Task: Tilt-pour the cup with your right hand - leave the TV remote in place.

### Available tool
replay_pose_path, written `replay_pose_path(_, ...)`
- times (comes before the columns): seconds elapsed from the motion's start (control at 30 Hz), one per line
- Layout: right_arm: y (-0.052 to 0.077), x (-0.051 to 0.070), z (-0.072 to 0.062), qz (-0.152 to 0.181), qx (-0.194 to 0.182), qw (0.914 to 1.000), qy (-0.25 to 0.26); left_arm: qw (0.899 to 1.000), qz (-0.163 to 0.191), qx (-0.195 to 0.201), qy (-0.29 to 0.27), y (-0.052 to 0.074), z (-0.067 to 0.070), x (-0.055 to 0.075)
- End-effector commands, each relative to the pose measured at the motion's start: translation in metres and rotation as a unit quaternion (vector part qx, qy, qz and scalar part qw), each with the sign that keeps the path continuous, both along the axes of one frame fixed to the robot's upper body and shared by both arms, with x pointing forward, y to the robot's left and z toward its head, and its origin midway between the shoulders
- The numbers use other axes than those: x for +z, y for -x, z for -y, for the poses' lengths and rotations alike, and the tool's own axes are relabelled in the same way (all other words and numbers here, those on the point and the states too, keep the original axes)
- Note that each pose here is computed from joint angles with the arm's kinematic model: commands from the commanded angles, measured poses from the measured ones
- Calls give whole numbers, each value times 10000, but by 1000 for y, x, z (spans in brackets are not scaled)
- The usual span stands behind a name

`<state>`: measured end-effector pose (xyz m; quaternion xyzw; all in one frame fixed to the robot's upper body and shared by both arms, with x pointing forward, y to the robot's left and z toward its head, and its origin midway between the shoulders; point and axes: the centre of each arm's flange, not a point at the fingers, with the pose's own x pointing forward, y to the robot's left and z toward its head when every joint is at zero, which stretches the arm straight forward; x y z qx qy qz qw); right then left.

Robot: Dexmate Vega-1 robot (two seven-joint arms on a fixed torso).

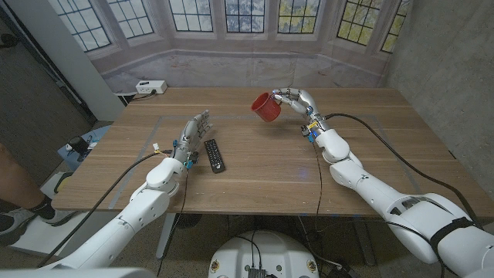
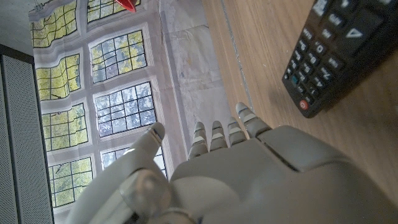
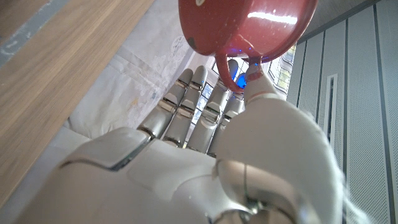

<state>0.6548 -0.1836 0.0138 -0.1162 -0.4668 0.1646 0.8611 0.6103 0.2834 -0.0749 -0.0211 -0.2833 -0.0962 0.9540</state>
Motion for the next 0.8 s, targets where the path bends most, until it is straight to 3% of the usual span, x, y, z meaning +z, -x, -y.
replay_pose_path(0.03, -3, -3, -5, -67, 72, 9995, -293, 10000, -15, 23, 58, 3, 4, -4)
replay_pose_path(0.37, -1, -7, -12, -140, 24, 9988, -477, 9999, -25, -22, 124, 1, 4, -9)
replay_pose_path(0.8, -4, -16, -22, -321, 54, 9967, -747, 9995, -87, 29, 295, 5, -5, -18)
